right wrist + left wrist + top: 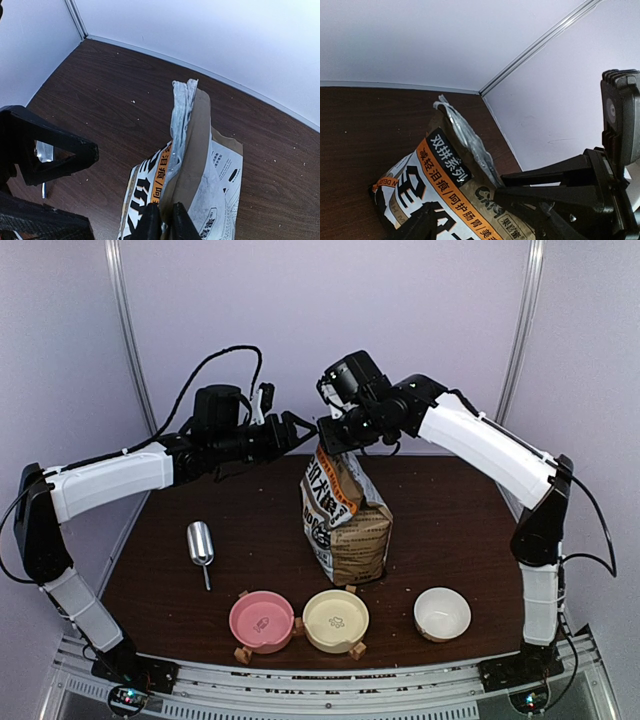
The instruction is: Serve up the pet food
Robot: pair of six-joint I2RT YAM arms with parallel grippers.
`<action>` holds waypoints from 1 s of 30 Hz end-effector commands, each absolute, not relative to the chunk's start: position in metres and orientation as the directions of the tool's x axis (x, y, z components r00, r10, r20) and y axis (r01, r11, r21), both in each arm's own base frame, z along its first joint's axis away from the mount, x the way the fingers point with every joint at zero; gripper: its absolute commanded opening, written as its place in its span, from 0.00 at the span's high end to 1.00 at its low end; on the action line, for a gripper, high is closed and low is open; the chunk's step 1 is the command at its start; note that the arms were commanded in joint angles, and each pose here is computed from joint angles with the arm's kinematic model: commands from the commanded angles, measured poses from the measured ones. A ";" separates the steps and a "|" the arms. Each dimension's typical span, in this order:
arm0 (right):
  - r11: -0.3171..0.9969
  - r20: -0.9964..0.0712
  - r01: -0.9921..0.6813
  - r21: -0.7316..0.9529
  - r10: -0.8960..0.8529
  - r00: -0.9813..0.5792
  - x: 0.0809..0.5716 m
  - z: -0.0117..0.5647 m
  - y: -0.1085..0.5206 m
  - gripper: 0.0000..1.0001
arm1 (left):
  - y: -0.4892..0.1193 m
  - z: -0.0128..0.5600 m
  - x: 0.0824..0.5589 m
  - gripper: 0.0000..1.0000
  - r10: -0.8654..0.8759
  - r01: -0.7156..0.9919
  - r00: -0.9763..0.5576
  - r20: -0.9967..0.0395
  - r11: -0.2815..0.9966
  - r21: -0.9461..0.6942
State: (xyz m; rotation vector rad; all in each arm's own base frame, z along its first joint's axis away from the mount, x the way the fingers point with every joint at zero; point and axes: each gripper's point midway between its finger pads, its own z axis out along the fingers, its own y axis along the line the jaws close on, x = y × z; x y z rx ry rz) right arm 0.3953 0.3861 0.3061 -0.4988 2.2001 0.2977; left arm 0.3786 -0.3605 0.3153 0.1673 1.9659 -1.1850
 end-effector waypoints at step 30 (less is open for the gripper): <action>0.851 -0.802 -0.494 0.176 -0.167 -0.573 0.379 0.330 0.386 1.00 | -0.388 0.325 0.416 0.48 -0.305 0.523 -0.693 -0.653 0.410 -0.747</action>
